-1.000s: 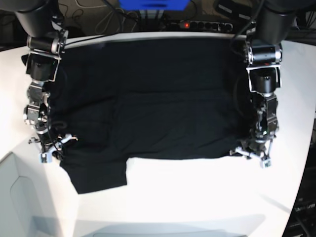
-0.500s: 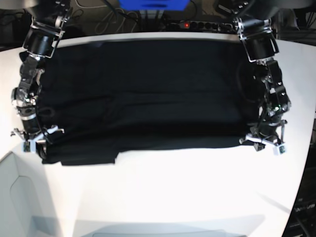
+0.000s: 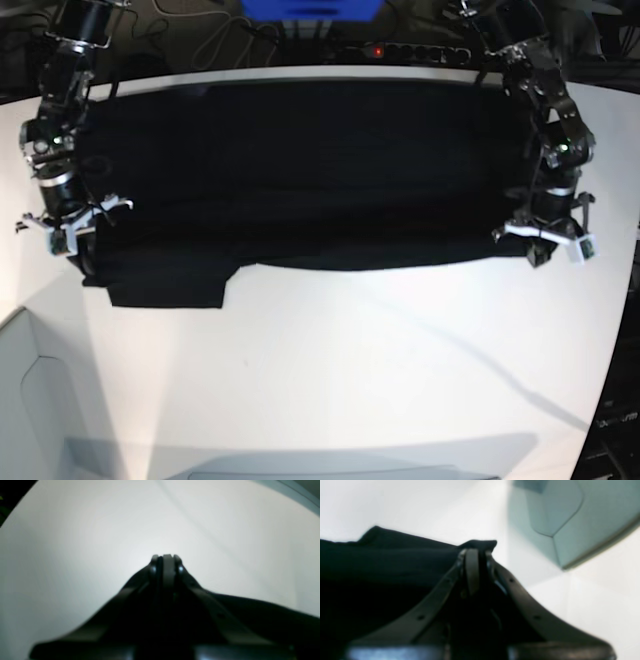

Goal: Fold the T-shirt properly
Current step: 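Lift the hem edge and fold it toward the shoulder edge, then lay the hem edge down over the folded shirt with both grippers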

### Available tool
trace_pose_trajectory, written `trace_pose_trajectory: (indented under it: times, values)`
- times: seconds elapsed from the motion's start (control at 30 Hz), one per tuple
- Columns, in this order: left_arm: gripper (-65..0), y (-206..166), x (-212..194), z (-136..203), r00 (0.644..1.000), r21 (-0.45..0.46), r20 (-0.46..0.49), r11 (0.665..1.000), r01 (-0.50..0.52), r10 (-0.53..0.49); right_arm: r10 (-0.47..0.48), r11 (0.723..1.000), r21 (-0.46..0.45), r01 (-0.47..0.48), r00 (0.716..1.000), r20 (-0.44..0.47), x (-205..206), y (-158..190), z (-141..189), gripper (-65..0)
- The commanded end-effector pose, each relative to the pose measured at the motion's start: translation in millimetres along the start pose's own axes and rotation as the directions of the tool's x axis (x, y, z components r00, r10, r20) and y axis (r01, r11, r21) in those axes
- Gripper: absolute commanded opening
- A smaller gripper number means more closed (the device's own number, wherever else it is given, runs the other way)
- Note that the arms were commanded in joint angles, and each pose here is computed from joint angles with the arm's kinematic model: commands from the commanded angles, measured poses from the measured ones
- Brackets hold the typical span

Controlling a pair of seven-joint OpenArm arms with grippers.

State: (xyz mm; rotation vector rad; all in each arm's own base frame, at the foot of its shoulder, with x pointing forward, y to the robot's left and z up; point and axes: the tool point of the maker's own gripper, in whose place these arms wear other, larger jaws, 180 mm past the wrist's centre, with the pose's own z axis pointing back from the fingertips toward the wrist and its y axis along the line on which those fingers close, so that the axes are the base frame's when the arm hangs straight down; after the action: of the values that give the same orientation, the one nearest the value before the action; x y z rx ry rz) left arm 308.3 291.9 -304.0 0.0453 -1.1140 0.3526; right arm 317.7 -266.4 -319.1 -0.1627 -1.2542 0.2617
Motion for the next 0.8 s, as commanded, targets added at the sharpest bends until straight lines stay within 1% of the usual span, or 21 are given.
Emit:
trace_pose_trajectory:
  times: [0.0, 0.2, 0.37, 0.63, 0.77]
  values:
    - [-65.0, 0, 13, 7, 0.999, 0.000, 0.049, 1.000, 0.012, -0.012, 0.016, 1.000, -0.008, -0.015, 0.998, 0.058, 17, -6, 4, -65.0]
    - [-65.0, 23, -9, 30, 0.999, 0.054, 0.002, 0.998, 0.033, -0.033, 0.028, 1.000, 0.015, -0.028, 1.000, 0.008, -3, 3, 23, -65.0]
    - [-65.0, 41, -22, 40, 0.999, 0.097, -0.032, 0.995, 0.039, -0.036, 0.028, 1.000, -0.003, -0.028, 0.999, -0.036, -19, -4, 36, -65.0]
    - [-65.0, 49, -47, 53, 0.994, 0.111, -0.098, 0.992, 0.055, -0.045, 0.032, 0.999, 0.007, -0.031, 0.997, -0.070, -31, -1, 44, -65.0]
    - [-65.0, 52, -60, 60, 0.991, 0.118, -0.127, 0.991, 0.058, -0.043, 0.030, 1.000, -0.005, -0.031, 0.994, -0.102, -42, -6, 54, -65.0]
